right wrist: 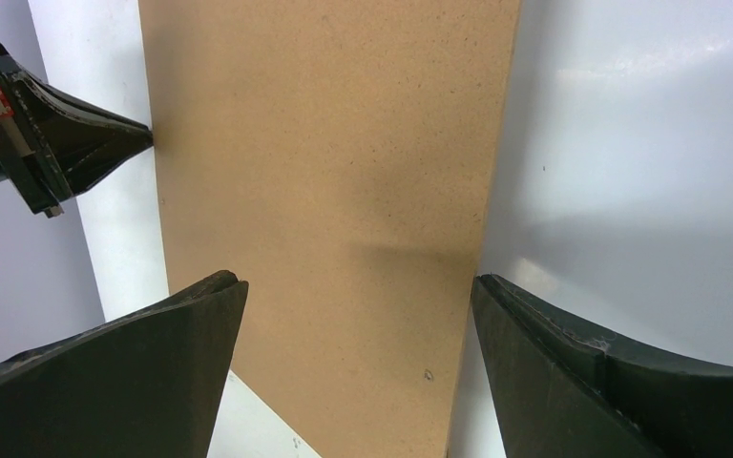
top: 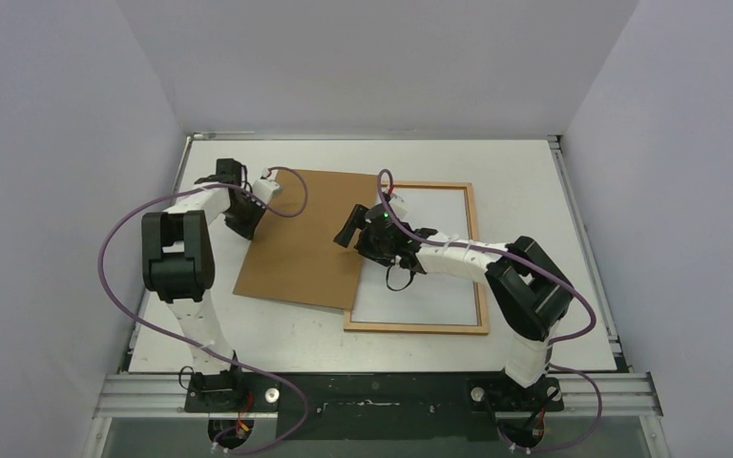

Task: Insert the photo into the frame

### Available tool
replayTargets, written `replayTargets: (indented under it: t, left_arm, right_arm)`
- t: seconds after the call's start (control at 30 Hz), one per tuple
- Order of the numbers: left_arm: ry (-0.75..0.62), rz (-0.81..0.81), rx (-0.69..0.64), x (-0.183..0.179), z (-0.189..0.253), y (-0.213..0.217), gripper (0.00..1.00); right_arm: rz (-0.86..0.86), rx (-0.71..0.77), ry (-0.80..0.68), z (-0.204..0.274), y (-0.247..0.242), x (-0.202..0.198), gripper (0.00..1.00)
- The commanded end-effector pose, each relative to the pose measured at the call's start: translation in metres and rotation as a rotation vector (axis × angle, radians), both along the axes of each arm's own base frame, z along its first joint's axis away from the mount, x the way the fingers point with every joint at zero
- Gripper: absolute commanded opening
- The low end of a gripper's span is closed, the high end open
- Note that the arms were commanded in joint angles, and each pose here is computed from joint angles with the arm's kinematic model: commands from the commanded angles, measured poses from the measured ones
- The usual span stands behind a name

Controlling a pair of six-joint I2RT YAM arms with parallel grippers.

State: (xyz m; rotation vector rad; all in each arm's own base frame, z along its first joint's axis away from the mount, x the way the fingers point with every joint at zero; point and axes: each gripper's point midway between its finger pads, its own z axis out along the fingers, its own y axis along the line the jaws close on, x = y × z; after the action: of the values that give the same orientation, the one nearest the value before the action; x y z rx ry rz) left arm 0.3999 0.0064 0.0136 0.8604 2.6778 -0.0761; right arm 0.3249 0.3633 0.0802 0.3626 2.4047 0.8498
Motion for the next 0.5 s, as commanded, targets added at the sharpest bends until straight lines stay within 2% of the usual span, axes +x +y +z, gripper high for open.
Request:
replayTargets:
  t: [0.0,0.1,0.47]
  left_arm:
    - [0.196,-0.060,-0.201,-0.050,-0.014,-0.063,0.03]
    - [0.203,-0.056,-0.206,-0.051,-0.016,-0.063,0.03]
    - [0.199,-0.049,-0.201,-0.049,-0.015,-0.061,0.02]
  right_arm:
    - [0.080,0.194,-0.159,0.076,0.035,0.008,0.90]
    - [0.080,0.125,-0.158,0.070,0.025,0.009,0.90]
    - [0.070,0.064,-0.161,0.060,0.007,0.020,0.90]
